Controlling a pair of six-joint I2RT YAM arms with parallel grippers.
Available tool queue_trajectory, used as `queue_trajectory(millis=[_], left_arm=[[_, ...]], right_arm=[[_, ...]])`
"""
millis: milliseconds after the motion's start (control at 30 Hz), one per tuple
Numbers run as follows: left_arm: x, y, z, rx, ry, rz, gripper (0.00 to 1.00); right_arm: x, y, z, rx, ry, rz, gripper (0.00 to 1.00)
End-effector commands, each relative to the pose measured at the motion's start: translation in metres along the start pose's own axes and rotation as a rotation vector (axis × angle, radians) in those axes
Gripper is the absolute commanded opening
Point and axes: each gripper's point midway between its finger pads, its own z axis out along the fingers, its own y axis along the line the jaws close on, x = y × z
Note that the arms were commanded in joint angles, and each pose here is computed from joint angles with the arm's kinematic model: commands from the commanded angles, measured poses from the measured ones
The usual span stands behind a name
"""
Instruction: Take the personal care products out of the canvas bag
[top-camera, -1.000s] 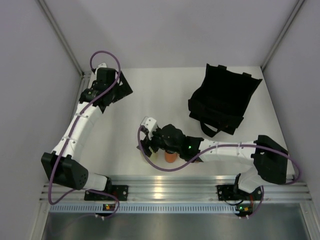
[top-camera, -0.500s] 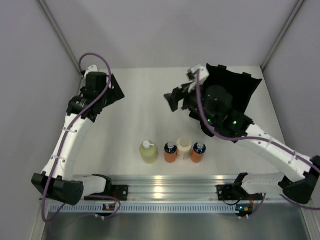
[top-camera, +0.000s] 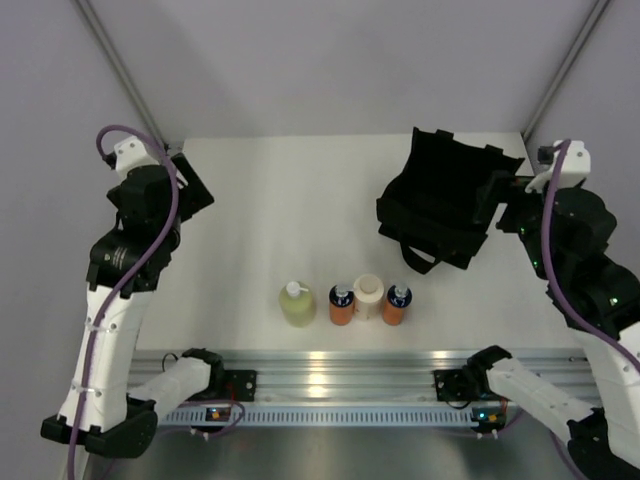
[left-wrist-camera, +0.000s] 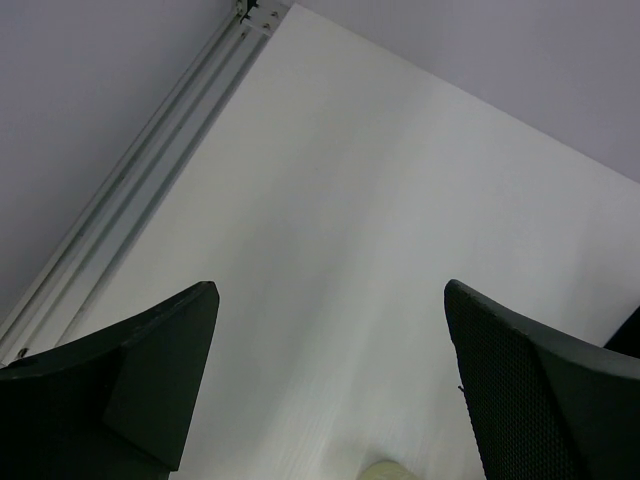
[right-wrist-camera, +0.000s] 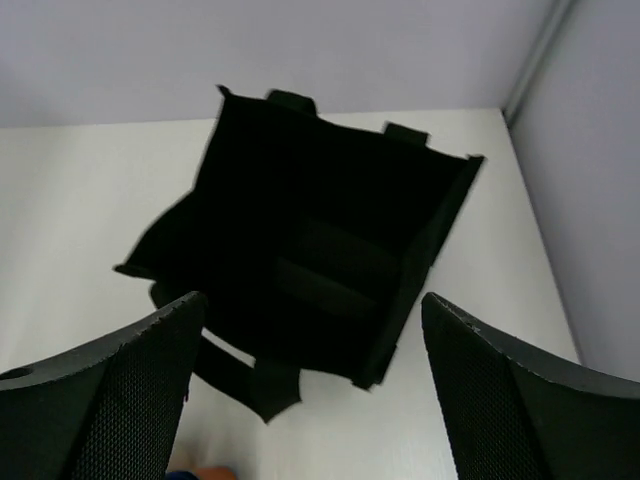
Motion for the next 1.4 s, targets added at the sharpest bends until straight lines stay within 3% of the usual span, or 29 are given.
queue_trajectory(millis=[0, 233, 333, 633, 733, 833, 967, 1367], left_arm=[[0.001, 0.02, -0.013, -0.034, -0.026, 0.031, 0.99], [0.01, 0.034, -0.049, 0.025, -0.006, 0.028, 0.99], [0.009, 0.049, -0.064, 0.0, -0.004, 0.049, 0.99], [0.015, 0.058, -0.079, 0.009, 0.023, 0.076, 0.99], [0.022, 0.058, -0.073, -0.001, 0.043, 0.076, 0.99], [0.031, 0.055, -0.067, -0.007, 0.073, 0.062, 0.99], [0.042, 0.056, -0.06, -0.025, 0.096, 0.052, 0.99], [0.054, 0.055, -0.05, -0.02, 0.102, 0.05, 0.99]], right_arm=[[0.023, -0.05, -0.044, 0.171, 0.091, -0.013, 0.87], [0.044, -0.091, -0.095, 0.335, 0.115, 0.074, 0.93], [0.062, -0.104, -0.113, 0.373, 0.166, 0.04, 0.95], [0.074, -0.109, -0.146, 0.297, 0.092, 0.078, 1.0], [0.082, -0.099, -0.146, 0.23, 0.12, 0.073, 0.99], [0.09, -0.101, -0.142, 0.268, 0.145, 0.088, 1.0], [0.083, -0.117, -0.142, 0.356, 0.108, 0.074, 0.99], [0.071, -0.109, -0.123, 0.341, 0.082, 0.042, 1.0]])
